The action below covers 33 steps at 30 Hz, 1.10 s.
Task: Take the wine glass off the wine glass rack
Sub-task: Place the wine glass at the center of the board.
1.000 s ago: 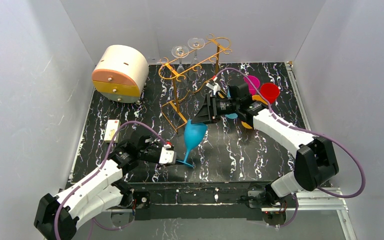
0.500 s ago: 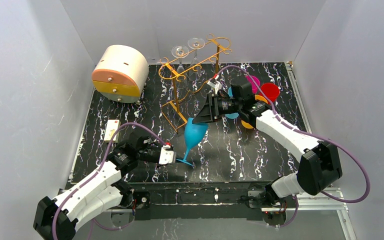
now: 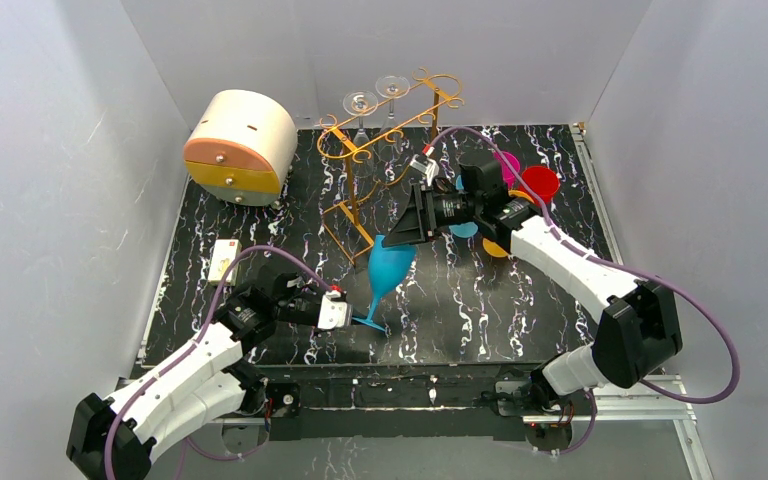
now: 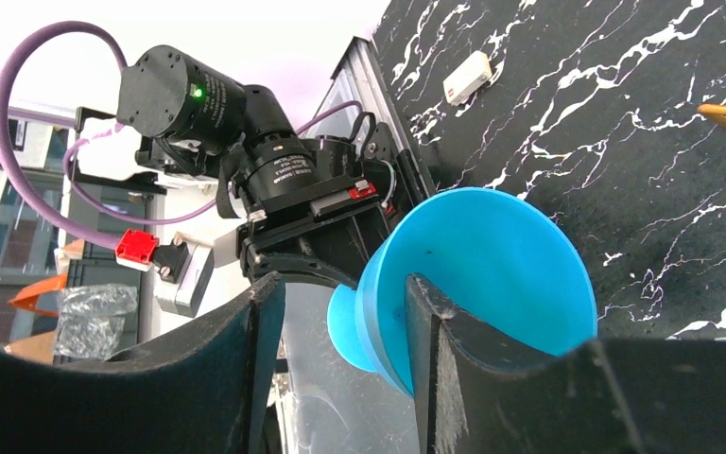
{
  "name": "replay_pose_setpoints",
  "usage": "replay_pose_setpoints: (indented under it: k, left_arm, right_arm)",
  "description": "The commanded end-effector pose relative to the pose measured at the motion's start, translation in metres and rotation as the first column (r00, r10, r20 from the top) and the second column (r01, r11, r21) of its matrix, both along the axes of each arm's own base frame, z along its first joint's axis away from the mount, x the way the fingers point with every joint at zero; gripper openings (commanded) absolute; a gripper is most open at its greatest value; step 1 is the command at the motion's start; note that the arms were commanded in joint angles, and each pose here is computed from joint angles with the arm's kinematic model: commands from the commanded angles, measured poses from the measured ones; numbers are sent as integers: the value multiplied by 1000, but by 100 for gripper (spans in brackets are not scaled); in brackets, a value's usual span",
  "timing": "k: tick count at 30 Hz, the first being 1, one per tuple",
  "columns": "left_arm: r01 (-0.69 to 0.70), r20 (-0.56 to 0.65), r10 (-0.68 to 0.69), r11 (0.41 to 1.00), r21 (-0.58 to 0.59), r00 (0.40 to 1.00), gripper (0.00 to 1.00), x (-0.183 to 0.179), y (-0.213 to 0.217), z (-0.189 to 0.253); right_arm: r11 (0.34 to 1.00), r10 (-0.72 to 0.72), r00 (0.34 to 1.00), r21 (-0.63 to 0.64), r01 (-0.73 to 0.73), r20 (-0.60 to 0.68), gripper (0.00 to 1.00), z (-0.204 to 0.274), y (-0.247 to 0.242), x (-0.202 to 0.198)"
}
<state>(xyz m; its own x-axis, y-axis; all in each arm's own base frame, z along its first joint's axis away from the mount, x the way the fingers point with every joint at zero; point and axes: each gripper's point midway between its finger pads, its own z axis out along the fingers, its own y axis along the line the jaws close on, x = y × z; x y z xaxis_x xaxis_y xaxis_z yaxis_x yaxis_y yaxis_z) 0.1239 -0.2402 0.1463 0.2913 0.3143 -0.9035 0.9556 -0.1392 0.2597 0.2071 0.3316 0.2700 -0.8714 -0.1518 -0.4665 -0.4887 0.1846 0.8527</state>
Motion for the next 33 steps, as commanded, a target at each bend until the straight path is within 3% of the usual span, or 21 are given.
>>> replay_pose_setpoints:
  k: [1,10,19,24,33]
  left_arm:
    - [-39,36,39,999,-2,999,0,9,2,3]
    - [-130,112,128,991,11,985,0,25,9,4]
    - [-119,101,120,993,-18,988,0,22,6,6]
    - [-103,76,103,995,-8,992,0,18,5,2]
    - [-74,36,73,997,15,997,0,13,4,-4]
  right_arm:
    - [992,123,992,37,-124,15,57,21,5,-22]
    - [991,135,990,18,-136,46,40,22,0,-29]
    - [979,195,980,48,-198,49,44,28,9,-41]
    - [980,185,980,60,-189,72,40,32,9,-41]
    - [982,174,982,57,-179,75,20,32,9,-39]
